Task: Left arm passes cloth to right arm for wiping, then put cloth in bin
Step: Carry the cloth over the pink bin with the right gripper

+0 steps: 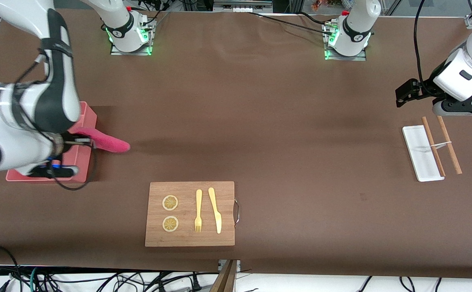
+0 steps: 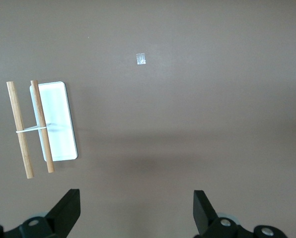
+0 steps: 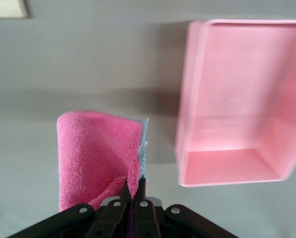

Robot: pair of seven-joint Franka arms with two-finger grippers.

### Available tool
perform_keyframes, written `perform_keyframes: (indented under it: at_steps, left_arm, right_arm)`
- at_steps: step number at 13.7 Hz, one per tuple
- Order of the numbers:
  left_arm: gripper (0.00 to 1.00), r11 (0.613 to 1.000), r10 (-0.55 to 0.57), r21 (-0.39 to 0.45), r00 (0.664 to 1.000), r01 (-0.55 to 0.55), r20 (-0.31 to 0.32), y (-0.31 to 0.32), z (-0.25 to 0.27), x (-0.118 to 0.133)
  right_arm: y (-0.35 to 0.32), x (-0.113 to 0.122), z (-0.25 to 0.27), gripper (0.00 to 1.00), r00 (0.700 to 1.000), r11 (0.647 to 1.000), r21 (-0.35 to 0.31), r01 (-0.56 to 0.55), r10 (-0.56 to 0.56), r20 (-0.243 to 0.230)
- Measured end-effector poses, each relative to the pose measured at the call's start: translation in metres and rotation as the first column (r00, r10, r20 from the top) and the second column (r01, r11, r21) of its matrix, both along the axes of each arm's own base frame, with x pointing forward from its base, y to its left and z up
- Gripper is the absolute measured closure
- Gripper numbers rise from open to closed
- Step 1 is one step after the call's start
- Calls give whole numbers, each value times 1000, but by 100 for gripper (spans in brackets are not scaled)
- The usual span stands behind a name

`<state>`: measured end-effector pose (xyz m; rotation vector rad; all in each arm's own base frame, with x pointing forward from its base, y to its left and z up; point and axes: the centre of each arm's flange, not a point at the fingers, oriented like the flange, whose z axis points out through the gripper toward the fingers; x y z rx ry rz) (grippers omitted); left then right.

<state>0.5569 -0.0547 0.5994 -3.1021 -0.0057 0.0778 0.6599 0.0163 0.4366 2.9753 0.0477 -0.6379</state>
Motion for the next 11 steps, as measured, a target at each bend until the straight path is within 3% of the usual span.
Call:
perform_keyframes:
  at_steps: [5, 11]
  left_arm:
    - [0, 1000, 0, 0, 1000, 0, 1, 0, 0, 0]
    - [0, 1000, 0, 0, 1000, 0, 1, 0, 0, 0]
  right_arm:
    - [-111, -14, 33, 97, 995, 994, 25, -104, 104, -5]
    - [-160, -22, 19, 97, 994, 994, 44, -96, 98, -42]
